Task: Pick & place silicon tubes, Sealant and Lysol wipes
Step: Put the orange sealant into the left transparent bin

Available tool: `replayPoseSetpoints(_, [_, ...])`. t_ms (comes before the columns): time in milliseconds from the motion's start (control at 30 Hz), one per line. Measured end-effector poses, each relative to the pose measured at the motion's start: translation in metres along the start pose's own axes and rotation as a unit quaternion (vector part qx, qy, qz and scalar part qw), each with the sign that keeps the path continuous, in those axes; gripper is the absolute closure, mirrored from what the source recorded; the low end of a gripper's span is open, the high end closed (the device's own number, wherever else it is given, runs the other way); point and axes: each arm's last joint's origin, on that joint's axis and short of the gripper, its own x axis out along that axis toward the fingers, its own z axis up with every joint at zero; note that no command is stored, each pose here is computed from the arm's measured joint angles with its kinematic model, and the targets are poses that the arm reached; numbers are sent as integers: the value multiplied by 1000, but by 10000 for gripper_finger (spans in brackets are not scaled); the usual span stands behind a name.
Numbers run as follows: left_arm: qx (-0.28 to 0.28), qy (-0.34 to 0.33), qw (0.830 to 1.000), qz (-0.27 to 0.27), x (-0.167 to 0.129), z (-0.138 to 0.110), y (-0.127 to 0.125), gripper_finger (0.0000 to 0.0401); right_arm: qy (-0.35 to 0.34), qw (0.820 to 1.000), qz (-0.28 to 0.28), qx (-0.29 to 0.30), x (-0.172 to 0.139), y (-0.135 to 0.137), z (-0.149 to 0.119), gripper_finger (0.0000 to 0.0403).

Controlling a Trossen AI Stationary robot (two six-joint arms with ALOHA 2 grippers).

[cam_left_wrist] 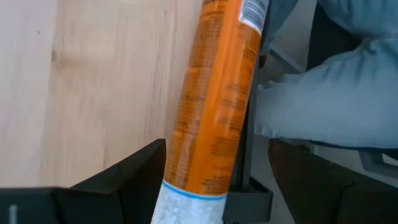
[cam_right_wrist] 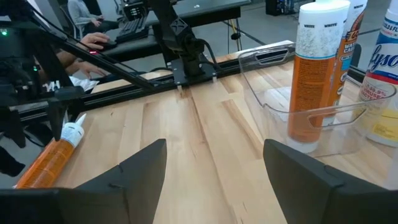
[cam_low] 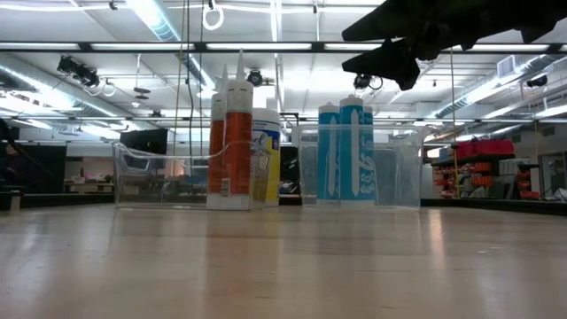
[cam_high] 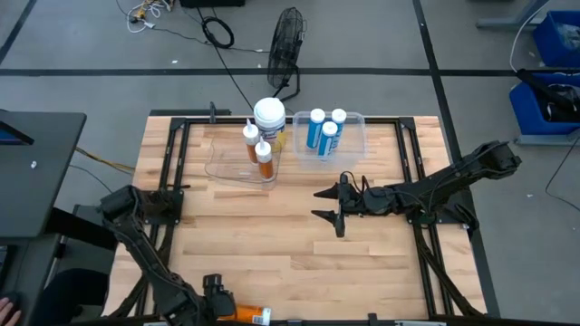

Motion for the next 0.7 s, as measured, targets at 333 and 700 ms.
replayPoseSetpoints(333, [11,8,1000,24,21,-16,-5,112,3,1000,-1,8,0,0,-1,131])
replayPoseSetpoints(700, [35,51,996,66,54,-27,0,112,3,1000,-1,10,0,0,-1,131])
